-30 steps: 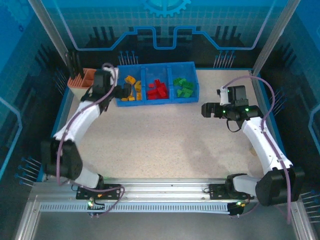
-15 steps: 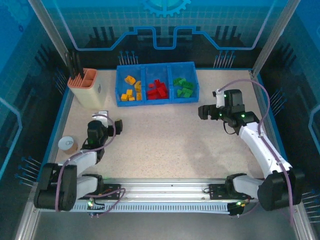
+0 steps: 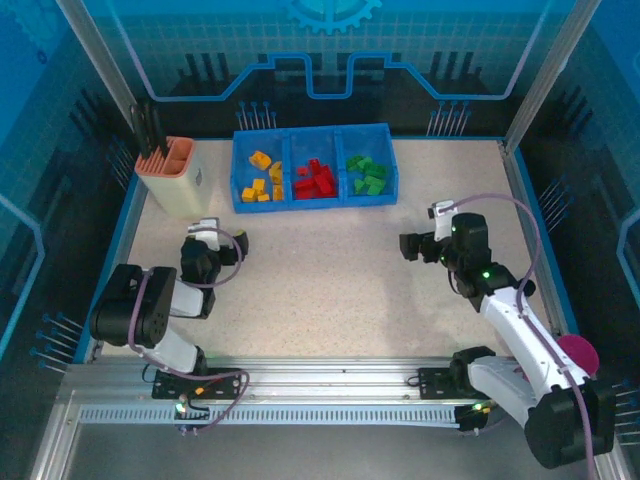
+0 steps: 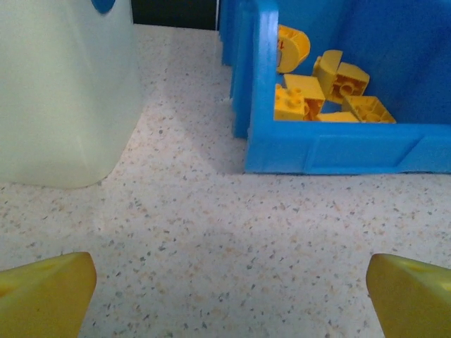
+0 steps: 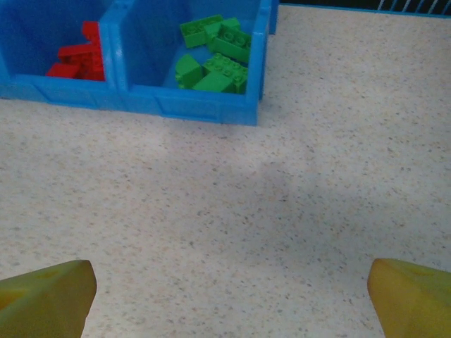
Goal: Sort the legos into containers by color
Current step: Reset both arms
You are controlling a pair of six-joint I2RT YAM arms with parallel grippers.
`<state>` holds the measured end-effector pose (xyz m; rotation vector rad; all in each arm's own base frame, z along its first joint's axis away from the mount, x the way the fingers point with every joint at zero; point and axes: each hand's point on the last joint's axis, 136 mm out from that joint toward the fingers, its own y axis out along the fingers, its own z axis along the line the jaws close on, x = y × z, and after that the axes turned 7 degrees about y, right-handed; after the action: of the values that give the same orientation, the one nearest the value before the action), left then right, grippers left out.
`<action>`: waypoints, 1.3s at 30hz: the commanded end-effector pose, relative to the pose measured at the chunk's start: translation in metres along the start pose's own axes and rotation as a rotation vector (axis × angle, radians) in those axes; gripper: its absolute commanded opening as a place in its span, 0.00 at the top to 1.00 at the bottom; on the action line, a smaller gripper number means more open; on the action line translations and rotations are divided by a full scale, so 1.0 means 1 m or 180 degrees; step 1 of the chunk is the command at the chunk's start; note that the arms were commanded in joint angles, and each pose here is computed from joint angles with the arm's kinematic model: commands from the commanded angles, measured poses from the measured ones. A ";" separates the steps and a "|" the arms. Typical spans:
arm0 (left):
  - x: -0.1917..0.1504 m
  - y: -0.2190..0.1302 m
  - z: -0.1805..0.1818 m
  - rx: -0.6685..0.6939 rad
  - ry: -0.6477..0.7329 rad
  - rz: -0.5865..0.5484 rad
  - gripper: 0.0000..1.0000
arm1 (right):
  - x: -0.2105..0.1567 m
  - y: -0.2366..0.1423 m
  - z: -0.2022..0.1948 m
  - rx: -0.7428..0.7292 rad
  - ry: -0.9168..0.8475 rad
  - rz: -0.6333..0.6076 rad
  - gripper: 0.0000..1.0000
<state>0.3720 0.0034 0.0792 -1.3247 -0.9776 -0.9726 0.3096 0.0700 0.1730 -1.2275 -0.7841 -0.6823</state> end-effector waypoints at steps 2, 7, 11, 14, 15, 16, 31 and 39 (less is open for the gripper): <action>0.021 0.020 -0.008 -0.0174 0.0051 0.0111 0.01 | 0.007 -0.002 -0.012 -0.0230 -0.0206 -0.0451 0.00; 0.024 0.020 -0.008 -0.0160 0.0056 0.0068 0.01 | 0.006 -0.001 -0.036 -0.0601 -0.0277 -0.0885 0.00; 0.024 0.020 -0.008 -0.0160 0.0057 0.0052 0.01 | 0.007 0.010 -0.042 -0.0511 -0.0220 -0.1130 0.00; 0.024 0.020 -0.008 -0.0164 0.0062 0.0057 0.01 | 0.004 0.024 -0.046 -0.0473 -0.0219 -0.1143 0.00; 0.024 0.020 -0.008 -0.0168 0.0063 0.0056 0.01 | 0.004 0.029 -0.046 -0.0454 -0.0227 -0.1159 0.00; 0.024 0.020 -0.008 -0.0164 0.0063 0.0054 0.01 | 0.006 0.032 -0.047 -0.0435 -0.0243 -0.1204 0.00; 0.023 0.020 -0.010 -0.0189 0.0072 0.0061 0.01 | -0.012 0.087 -0.040 -0.0074 -0.0449 -0.1202 0.00; 0.024 0.021 -0.010 -0.0196 0.0074 0.0059 0.01 | -0.010 0.106 -0.060 -0.0226 -0.0160 -0.0805 0.00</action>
<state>0.3970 -0.0030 0.0889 -1.3684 -0.9316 -0.9689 0.3955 0.0432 0.0988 -1.2140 -1.0227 -0.8719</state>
